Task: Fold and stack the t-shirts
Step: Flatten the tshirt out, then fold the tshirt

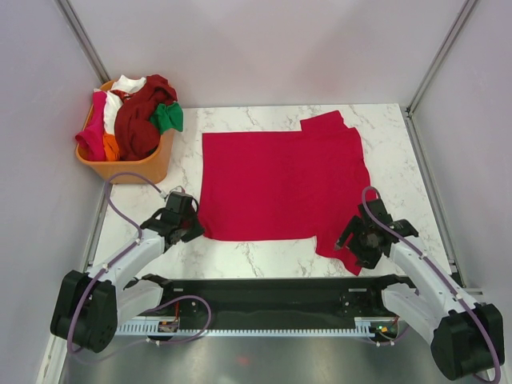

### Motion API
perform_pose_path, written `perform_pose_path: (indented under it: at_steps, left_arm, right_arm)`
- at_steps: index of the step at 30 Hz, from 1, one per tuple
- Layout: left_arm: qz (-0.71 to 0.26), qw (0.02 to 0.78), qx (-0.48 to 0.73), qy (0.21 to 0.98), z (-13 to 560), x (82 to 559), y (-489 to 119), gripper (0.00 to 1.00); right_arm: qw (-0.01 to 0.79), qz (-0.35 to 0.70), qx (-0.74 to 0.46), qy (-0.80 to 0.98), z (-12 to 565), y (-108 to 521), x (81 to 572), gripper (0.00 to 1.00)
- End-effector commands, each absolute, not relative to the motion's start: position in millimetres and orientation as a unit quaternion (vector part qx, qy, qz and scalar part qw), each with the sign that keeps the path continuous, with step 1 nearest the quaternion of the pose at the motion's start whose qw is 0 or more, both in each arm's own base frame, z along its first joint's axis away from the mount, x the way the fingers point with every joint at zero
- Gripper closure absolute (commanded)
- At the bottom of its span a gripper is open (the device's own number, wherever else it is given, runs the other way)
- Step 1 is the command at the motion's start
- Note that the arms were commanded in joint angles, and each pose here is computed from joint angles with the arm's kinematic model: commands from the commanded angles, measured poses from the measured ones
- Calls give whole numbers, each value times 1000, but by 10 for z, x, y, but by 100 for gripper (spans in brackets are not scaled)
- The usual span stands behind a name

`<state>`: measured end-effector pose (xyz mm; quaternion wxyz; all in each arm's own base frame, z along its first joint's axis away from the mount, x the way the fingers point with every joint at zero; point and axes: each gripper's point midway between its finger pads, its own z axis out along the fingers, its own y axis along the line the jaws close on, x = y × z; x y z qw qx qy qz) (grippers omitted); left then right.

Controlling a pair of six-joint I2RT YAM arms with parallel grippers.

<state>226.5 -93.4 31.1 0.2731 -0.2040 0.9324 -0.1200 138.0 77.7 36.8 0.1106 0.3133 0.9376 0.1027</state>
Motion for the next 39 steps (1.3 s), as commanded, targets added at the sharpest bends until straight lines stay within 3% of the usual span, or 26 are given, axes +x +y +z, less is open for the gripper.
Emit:
perform_pose_path:
  at_steps: [1, 8, 11, 14, 15, 16, 21, 22, 23, 27, 34, 39]
  left_arm:
    - [-127, 289, -189, 930, 351, 2328, -950, 98]
    - [-126, 286, -188, 931, 343, 2332, -954, 98]
    - [-127, 288, -188, 930, 350, 2335, -955, 98]
    - [-127, 287, -189, 930, 345, 2336, -956, 98]
    - [-125, 287, -189, 931, 343, 2333, -952, 98]
    - [-127, 287, -189, 930, 345, 2336, -956, 98]
    - [-126, 286, -188, 931, 345, 2341, -957, 98]
    - [-126, 284, -188, 932, 334, 2331, -957, 98]
    - [-126, 284, -188, 932, 334, 2331, -957, 98]
    - [-126, 286, -188, 931, 340, 2336, -958, 98]
    - [-126, 284, -188, 932, 335, 2337, -958, 98]
    - [-124, 284, -189, 932, 334, 2339, -953, 98]
  right_arm:
    - [187, 80, 304, 931, 653, 636, 1676, 18]
    - [167, 62, 288, 941, 454, 615, 1650, 25]
    - [155, 68, 288, 943, 332, 647, 1605, 37]
    - [157, 68, 285, 943, 299, 641, 1597, 55]
    - [159, 69, 285, 943, 308, 642, 1603, 65]
    - [160, 70, 283, 943, 312, 643, 1599, 67]
    - [155, 78, 272, 946, 277, 672, 1570, 68]
    - [152, 82, 270, 947, 258, 688, 1558, 64]
    - [150, 86, 266, 948, 249, 701, 1553, 51]
    - [152, 101, 255, 950, 262, 745, 1548, 36]
    - [141, 107, 230, 957, 216, 804, 1488, 36]
    - [122, 100, 216, 964, 87, 811, 1379, 44]
